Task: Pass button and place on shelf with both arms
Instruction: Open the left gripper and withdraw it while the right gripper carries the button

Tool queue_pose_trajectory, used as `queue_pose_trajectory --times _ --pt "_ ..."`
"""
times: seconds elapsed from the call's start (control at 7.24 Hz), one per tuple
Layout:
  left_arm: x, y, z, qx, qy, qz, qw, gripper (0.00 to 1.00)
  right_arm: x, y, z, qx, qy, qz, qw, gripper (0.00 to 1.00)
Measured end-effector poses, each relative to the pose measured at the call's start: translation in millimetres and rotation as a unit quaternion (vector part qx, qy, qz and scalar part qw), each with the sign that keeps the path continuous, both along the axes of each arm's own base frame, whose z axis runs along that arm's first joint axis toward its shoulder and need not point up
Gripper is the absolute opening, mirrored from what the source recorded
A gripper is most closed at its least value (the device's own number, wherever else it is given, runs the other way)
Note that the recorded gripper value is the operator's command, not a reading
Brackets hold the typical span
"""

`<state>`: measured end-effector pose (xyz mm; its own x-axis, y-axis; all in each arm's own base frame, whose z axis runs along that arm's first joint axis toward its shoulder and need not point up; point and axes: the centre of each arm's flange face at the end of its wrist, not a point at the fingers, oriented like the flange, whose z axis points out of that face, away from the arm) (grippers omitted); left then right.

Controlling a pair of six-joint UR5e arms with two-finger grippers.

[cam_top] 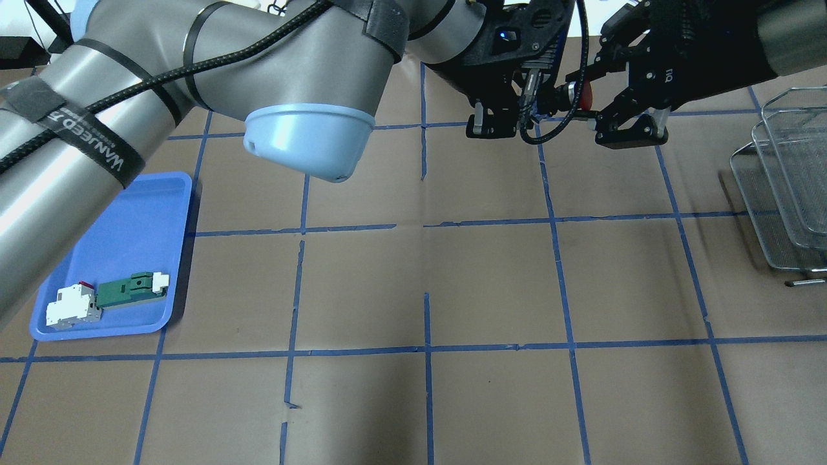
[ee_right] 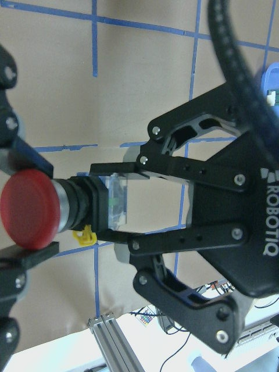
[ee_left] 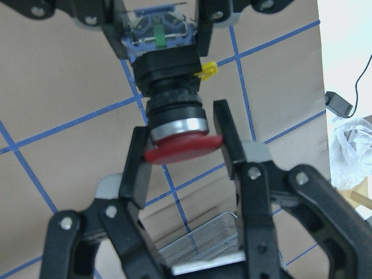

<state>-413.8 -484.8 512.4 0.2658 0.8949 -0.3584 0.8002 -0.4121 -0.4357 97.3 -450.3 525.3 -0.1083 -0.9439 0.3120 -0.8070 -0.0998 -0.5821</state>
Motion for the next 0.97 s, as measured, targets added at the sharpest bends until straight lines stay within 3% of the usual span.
queue_pose_trajectory --times 0.55,0.69,0.97 --pt "12 0 8 0.028 -0.002 0.033 0.9991 1.0 -1 0 0 -0.003 0.004 0.003 1.0 0.0" --pt "37 -11 13 0.052 -0.006 0.075 0.9958 1.0 -7 -2 -2 -0.006 0.012 0.005 0.9999 0.0" --pt "103 -36 16 0.113 -0.012 0.175 0.9779 1.0 -66 -18 -12 -0.004 0.028 -0.037 0.9989 0.0"
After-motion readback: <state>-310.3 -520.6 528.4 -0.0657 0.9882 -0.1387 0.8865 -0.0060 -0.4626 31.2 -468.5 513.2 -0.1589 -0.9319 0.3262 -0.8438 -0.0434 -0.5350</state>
